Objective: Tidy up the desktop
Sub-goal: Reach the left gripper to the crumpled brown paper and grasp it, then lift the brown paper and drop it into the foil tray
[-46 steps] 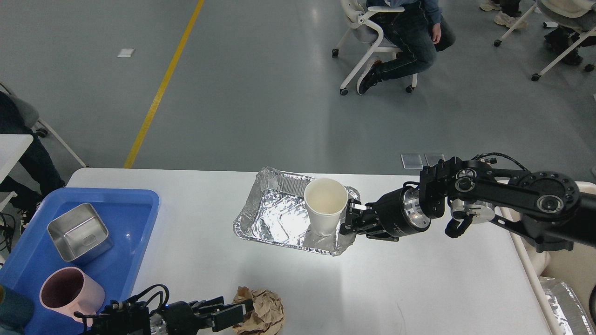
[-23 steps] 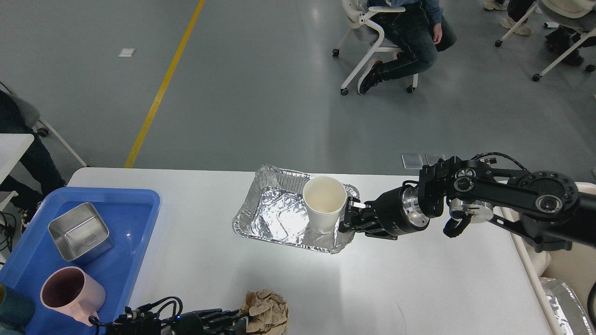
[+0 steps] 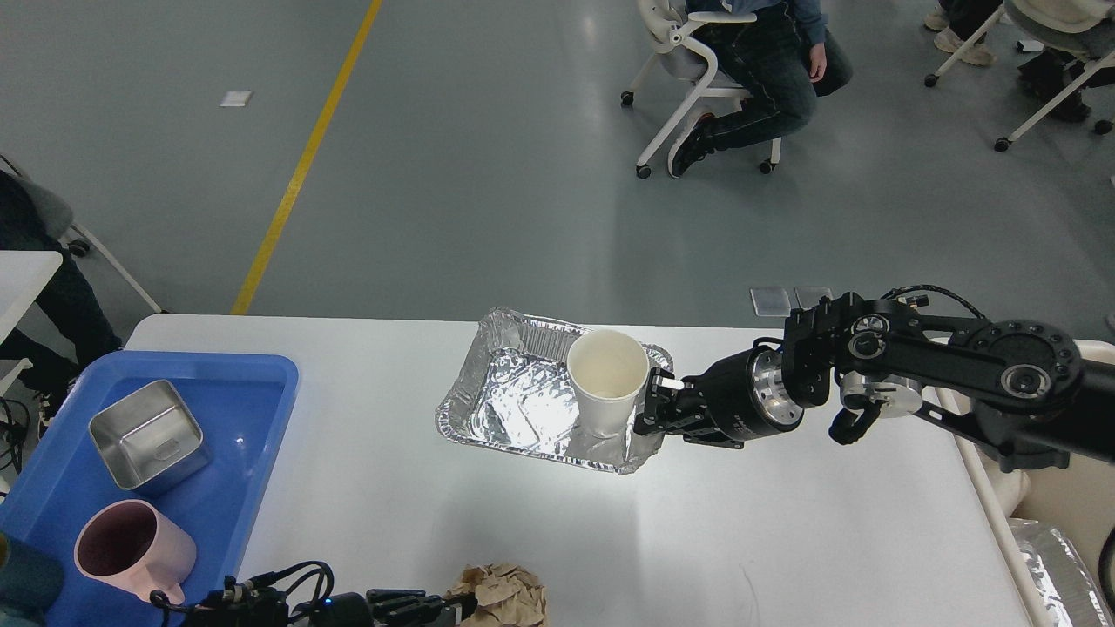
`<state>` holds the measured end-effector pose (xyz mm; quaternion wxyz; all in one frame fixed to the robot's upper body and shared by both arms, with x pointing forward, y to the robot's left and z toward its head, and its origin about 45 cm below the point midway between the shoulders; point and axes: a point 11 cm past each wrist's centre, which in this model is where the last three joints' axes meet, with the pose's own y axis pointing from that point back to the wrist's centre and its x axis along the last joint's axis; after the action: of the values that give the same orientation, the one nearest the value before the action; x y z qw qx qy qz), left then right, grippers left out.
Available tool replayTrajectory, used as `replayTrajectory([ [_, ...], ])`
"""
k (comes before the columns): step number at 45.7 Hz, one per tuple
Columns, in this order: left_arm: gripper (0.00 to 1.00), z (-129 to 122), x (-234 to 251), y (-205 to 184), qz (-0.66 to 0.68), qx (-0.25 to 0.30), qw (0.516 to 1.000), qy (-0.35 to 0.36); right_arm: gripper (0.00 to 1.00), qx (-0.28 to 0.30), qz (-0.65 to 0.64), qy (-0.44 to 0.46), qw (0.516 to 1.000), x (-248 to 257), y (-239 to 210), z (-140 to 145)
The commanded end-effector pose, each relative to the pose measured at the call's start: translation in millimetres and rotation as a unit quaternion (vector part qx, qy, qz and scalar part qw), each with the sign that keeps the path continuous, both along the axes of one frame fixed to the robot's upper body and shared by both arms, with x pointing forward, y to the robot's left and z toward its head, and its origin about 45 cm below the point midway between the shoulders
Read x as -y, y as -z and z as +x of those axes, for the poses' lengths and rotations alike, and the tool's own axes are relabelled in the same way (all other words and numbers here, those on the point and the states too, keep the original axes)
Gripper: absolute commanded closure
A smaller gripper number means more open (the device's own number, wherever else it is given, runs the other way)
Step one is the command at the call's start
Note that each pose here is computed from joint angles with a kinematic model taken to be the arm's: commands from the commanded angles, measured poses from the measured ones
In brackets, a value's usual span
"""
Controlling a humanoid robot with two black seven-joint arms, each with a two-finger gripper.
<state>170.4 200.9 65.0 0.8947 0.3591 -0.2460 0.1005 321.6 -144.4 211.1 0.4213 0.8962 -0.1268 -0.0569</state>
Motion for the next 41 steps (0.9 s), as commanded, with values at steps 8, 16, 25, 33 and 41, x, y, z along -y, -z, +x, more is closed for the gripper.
replayTrajectory([
  [8, 1.00, 17.5, -81.6, -37.0, 0.057, 0.037, 0.996, -0.050, 1.00, 0.000, -0.002, 0.000, 1.000, 0.8, 0.6, -0.2],
  [16, 1.00, 32.9, -98.4, -80.6, 0.042, 0.069, 0.994, -0.070, 1.00, -0.001, -0.002, 0.000, 1.000, 0.2, 1.5, -0.3],
  [25, 1.00, 72.1, -123.6, -134.1, 0.027, 0.135, 0.985, -0.109, 1.00, -0.001, -0.003, 0.000, 1.000, 0.2, 1.5, -0.3],
  [33, 1.00, 107.4, -141.7, -194.7, 0.007, 0.197, 0.970, -0.140, 1.00, -0.001, -0.003, 0.001, 1.000, 0.9, 1.8, -0.4],
  [41, 1.00, 143.5, -130.3, -269.2, -0.039, 0.225, 0.965, -0.130, 1.00, 0.000, -0.001, -0.005, 1.000, -4.2, 1.4, -1.3],
])
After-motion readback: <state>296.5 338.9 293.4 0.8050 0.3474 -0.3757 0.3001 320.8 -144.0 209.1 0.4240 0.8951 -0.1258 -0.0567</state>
